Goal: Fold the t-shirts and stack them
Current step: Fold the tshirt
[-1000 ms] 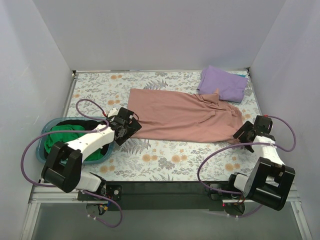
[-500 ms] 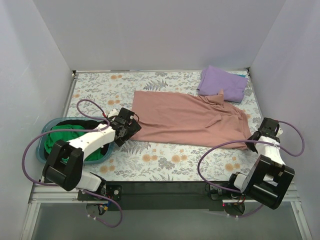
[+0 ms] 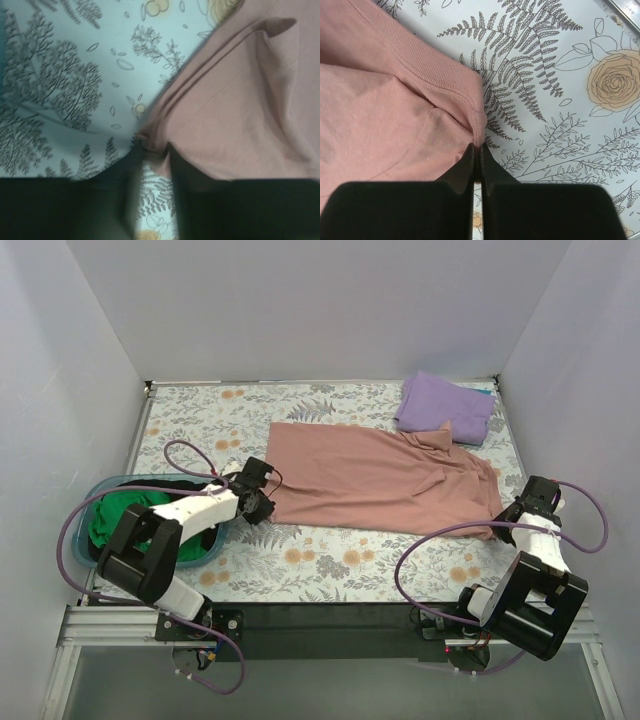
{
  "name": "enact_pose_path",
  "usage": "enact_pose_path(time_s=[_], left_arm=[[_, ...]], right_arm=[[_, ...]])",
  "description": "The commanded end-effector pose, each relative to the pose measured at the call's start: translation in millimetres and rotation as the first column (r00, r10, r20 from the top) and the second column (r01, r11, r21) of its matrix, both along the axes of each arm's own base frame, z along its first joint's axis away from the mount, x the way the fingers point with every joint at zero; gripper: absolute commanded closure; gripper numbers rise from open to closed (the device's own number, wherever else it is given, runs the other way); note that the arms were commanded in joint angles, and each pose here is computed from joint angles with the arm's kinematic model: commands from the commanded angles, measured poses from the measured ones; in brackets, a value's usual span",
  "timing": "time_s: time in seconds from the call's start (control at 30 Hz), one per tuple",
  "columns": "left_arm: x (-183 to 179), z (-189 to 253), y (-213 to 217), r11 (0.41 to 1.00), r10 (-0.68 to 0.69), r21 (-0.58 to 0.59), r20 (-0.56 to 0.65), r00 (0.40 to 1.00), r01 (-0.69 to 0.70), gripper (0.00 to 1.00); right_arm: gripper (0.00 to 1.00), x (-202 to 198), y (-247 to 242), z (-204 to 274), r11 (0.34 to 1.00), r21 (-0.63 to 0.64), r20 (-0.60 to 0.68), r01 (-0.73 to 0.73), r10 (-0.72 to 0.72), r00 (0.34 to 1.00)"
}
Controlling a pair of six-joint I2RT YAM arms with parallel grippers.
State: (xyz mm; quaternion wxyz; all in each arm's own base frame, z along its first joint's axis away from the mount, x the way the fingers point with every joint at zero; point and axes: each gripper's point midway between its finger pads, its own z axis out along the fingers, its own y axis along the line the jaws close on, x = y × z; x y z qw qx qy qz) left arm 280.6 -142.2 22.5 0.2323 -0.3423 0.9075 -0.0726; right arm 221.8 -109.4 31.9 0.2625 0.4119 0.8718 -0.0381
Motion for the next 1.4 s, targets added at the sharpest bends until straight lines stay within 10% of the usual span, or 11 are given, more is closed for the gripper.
enact_pose_path(time_s=[0.0, 0.5, 1.1, 1.37], left_arm=[[0, -14, -1, 1.000, -0.005, 0.018, -0.037, 0.999, 0.006, 0.90], [-34, 64, 20, 0.999, 0.041, -0.035, 0.154, 0.987, -0.036, 1.00], [-103, 51, 27, 0.986, 0.054, -0.163, 0.069, 0.996, -0.042, 1.00], [-72, 82, 22, 0.986, 0.055, -0.167, 0.216, 0.975, -0.019, 1.00]], right_arm=[[0.99, 9, -1, 12, 1.000, -0.003, 0.037, -0.021, 0.021, 0.999], [0.99, 1, -13, 112, 0.990, -0.144, 0.198, 0.012, 0.017, 0.980], [0.99, -65, -20, 110, 0.953, -0.214, 0.083, 0.215, -0.202, 0.976], [0.99, -34, -9, 118, 0.984, -0.144, 0.160, 0.107, -0.084, 0.983]])
